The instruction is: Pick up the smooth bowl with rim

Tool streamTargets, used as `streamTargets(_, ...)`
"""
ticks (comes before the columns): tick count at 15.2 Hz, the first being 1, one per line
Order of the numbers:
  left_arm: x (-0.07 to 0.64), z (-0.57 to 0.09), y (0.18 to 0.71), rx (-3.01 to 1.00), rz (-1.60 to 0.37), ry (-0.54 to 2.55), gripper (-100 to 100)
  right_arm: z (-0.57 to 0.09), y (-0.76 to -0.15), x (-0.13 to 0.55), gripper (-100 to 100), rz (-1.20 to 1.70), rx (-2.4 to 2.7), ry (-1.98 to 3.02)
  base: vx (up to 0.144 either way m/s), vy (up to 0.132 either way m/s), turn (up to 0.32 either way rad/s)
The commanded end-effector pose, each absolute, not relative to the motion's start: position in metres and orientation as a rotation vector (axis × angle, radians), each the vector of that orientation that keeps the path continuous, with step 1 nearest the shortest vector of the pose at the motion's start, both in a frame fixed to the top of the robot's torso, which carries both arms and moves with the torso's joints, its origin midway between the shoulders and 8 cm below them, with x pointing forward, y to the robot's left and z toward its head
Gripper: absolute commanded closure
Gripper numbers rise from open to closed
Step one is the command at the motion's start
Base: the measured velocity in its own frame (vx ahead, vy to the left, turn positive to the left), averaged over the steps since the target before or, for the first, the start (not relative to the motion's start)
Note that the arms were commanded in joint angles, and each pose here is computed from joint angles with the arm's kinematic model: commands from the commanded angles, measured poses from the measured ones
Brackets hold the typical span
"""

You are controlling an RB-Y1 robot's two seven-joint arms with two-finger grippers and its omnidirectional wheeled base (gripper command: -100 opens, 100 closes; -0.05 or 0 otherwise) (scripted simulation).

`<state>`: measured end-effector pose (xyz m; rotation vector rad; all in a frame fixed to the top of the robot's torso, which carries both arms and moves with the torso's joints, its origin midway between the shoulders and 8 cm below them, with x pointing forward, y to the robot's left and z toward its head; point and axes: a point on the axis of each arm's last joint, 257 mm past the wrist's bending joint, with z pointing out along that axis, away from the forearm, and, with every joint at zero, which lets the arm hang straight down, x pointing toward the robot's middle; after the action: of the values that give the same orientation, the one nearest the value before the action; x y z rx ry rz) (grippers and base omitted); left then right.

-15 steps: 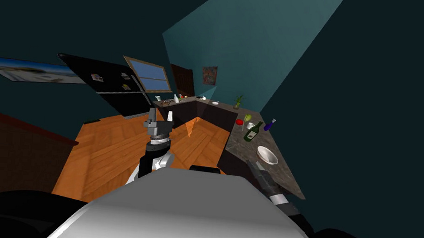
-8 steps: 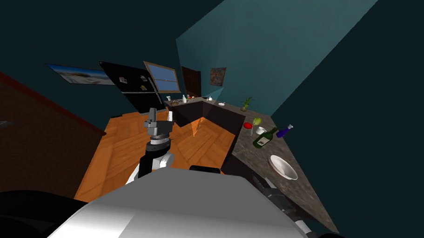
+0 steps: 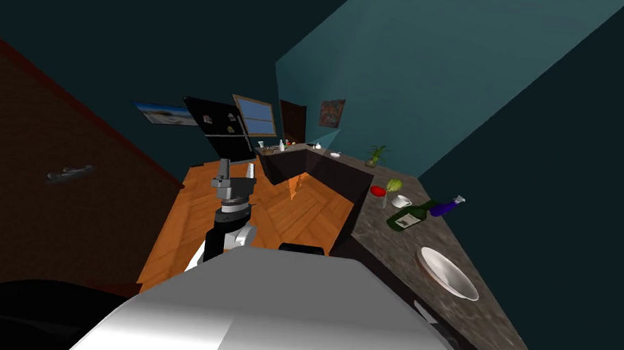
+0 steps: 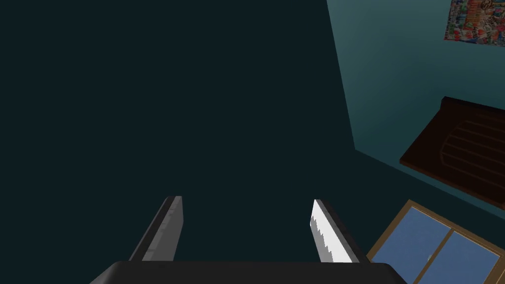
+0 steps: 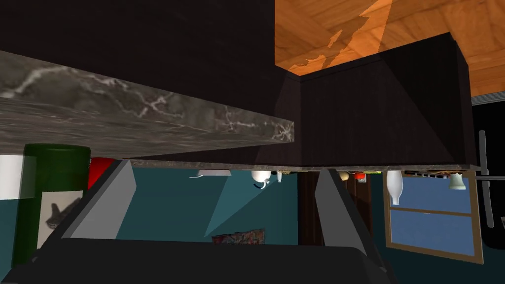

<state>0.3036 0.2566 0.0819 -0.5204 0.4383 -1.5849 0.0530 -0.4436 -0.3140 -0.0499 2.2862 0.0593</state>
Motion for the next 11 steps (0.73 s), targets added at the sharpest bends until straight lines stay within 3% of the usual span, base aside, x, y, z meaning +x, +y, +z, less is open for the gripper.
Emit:
streamTargets(1, 0.304, 0.082, 0.257, -0.52, -1.585, 0.438, 0, -0.319, -0.454, 0.024, -100, 0.03, -0.079, 2.355, 0.014, 0.041, 0.246)
streamTargets(11, 0.304, 0.082, 0.257, -0.52, -1.585, 0.438, 0, -0.317, -0.523, -0.12, -100, -0.162, -0.285, 2.722, 0.018, 0.022, 0.232)
